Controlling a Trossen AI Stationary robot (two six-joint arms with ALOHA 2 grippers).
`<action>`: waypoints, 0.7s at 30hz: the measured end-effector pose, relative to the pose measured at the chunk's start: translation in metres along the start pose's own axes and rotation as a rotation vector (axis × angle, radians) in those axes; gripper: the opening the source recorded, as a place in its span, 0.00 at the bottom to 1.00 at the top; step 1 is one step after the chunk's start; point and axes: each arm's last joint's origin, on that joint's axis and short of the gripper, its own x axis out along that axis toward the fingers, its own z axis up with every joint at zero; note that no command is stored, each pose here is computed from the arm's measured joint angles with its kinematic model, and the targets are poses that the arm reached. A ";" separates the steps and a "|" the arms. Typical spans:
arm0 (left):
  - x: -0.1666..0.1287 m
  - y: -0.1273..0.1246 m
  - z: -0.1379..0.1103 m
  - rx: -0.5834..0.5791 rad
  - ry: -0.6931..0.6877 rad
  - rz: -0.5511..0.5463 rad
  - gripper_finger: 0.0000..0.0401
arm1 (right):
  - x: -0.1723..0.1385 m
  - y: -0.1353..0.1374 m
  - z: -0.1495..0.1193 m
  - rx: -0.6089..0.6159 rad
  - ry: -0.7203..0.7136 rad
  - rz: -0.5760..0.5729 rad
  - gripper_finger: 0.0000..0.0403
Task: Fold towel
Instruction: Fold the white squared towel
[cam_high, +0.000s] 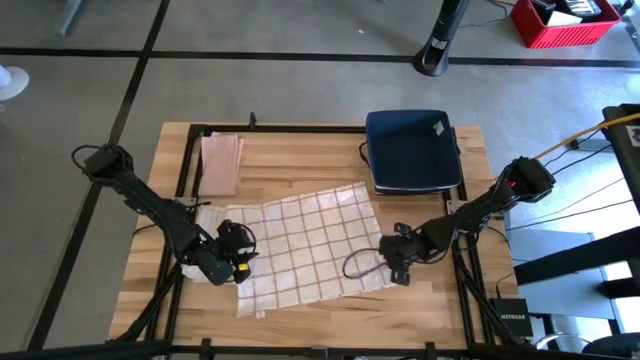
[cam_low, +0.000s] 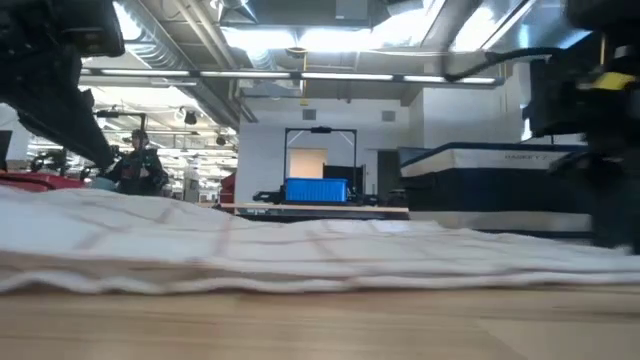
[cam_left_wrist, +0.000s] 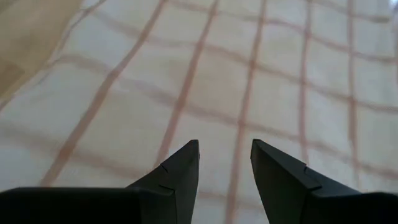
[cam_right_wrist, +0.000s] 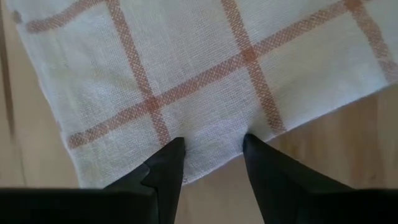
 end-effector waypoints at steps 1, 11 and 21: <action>0.000 0.001 0.000 -0.003 0.012 0.007 0.35 | -0.001 0.002 -0.004 0.005 0.023 -0.005 0.43; -0.001 0.013 -0.009 -0.076 0.158 0.087 0.35 | -0.025 0.043 -0.028 0.068 0.181 0.120 0.43; 0.003 0.020 -0.015 -0.099 0.167 0.120 0.35 | -0.054 0.066 0.017 -0.040 -0.357 -0.069 0.43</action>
